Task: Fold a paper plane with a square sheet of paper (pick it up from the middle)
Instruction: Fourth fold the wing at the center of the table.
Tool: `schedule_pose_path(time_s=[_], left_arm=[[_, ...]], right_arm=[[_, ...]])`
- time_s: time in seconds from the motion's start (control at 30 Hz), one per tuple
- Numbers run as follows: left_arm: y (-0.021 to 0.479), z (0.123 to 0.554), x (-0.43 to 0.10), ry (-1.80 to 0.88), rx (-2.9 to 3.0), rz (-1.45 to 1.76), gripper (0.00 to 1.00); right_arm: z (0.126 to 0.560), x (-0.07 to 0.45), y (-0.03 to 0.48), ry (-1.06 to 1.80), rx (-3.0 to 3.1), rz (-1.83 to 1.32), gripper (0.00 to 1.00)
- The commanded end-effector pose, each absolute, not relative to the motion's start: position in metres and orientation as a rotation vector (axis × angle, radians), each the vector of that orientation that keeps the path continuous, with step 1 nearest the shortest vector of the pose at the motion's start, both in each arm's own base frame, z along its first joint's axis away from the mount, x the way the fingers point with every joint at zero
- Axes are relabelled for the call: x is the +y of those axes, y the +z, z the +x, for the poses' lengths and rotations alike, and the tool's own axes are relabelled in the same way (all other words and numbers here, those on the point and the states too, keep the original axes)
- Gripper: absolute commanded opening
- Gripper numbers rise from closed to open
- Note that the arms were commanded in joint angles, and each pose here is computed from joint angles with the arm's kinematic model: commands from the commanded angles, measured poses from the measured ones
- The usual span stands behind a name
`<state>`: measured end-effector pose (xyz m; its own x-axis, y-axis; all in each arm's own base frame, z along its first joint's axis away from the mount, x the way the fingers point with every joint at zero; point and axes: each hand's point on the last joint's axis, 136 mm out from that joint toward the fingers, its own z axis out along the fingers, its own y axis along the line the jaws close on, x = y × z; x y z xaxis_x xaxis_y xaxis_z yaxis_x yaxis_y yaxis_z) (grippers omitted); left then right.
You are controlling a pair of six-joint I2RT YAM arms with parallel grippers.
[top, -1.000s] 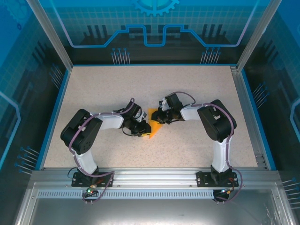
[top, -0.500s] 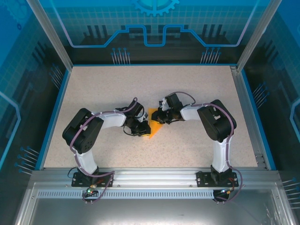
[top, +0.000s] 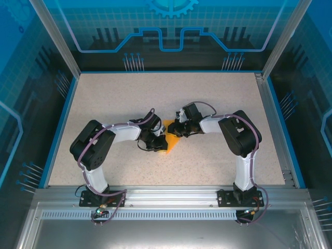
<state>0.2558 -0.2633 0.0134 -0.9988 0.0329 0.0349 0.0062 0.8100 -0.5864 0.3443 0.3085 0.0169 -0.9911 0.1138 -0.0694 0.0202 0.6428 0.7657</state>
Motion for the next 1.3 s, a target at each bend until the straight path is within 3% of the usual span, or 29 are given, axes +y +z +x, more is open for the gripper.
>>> schedule_pose_path(time_s=[0.0,0.3,0.57,0.77,0.93,1.27], left_arm=[[0.006,0.23,-0.262,0.91,-2.848,-0.072,0.1],[0.003,0.227,-0.254,0.847,-2.867,-0.062,0.14],[0.055,0.253,-0.243,1.03,-3.079,0.121,0.17],[0.087,0.276,-0.263,1.296,-3.046,0.184,0.18],[0.083,0.29,-0.282,1.42,-2.964,0.247,0.18],[0.053,0.296,-0.288,1.381,-2.926,0.298,0.18]], right_arm=[[0.318,0.289,-0.028,1.111,2.917,0.187,0.16],[0.316,0.286,-0.033,1.087,2.934,0.201,0.16],[0.313,0.283,-0.039,1.071,2.949,0.205,0.15],[0.313,0.283,-0.041,1.068,2.952,0.208,0.15],[0.313,0.283,-0.041,1.071,2.951,0.21,0.15],[0.312,0.283,-0.043,1.073,2.956,0.208,0.15]])
